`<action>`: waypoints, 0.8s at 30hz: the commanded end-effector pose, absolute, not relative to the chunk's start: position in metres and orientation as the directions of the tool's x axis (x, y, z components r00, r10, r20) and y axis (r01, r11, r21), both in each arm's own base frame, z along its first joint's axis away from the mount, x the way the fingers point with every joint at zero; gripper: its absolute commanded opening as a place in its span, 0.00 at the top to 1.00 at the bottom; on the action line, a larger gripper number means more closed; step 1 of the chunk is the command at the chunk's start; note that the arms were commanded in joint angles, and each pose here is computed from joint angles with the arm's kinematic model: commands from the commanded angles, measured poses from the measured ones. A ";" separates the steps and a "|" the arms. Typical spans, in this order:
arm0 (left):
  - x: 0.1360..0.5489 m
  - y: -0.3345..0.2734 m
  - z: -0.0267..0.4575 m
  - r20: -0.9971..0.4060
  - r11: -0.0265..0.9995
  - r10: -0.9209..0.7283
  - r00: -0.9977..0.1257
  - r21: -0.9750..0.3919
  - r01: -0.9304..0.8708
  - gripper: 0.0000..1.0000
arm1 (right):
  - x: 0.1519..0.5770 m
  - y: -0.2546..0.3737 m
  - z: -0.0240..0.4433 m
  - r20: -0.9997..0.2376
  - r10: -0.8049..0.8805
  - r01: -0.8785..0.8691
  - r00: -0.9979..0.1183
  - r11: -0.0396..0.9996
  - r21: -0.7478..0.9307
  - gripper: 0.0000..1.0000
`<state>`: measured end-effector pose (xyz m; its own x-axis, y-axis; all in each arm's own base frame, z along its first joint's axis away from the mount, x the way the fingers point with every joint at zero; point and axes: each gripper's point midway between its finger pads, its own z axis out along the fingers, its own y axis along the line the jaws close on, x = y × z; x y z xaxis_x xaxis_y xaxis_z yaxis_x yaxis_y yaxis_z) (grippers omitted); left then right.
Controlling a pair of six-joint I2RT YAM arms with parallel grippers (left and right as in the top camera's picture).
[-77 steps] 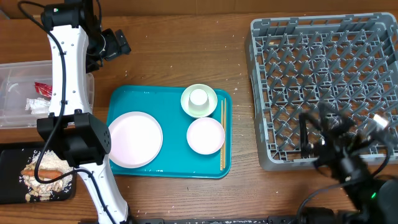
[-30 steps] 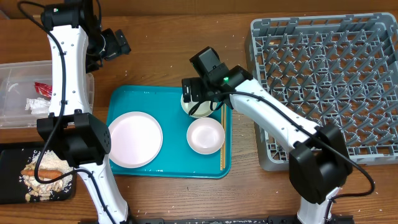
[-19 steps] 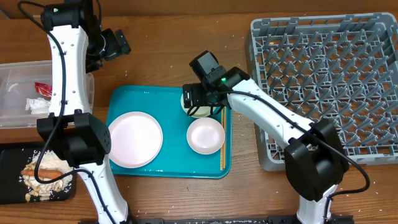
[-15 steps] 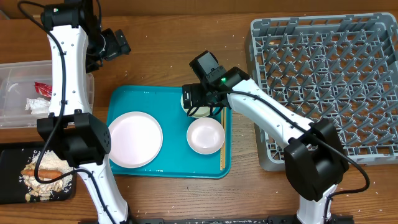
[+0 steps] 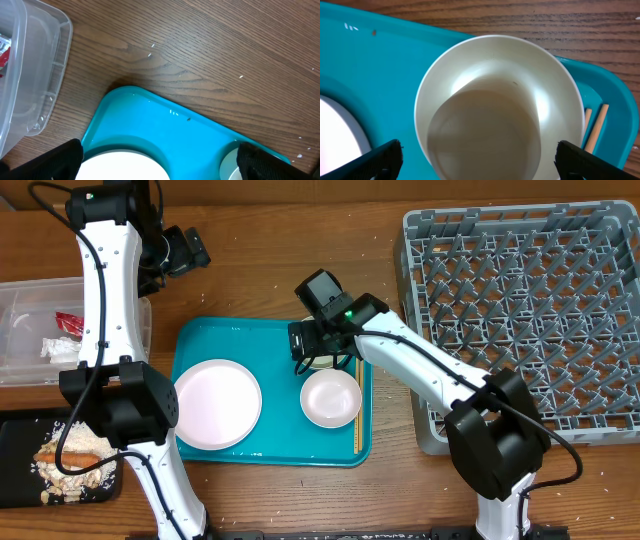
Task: Sort waste into correct bins and load items into the dishwasher
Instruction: 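Reach the right gripper to the white cup and grasp it, then carry the white cup right and place it in the dish rack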
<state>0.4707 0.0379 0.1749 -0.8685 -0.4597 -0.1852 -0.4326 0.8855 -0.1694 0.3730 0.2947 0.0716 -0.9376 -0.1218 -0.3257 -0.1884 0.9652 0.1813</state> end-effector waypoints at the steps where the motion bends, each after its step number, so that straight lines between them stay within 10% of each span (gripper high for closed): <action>1: 0.471 0.035 0.175 -0.181 0.884 -0.462 -0.868 -0.177 -0.433 0.00 | 0.378 0.292 0.065 -0.343 -0.143 -0.201 -0.928 0.970 0.139 0.03; 24: 0.471 0.035 0.175 -0.181 0.884 -0.462 -0.868 -0.176 -0.434 0.00 | 0.379 0.295 0.102 -0.358 -0.114 -0.179 -0.927 0.972 0.154 0.40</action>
<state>0.4707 0.0379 0.1749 -0.8685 -0.4597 -0.1852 -0.4326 0.8855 -0.1694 0.3717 0.2858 0.0736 -0.9408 -0.1397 -0.3089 -0.1845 0.9754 0.1210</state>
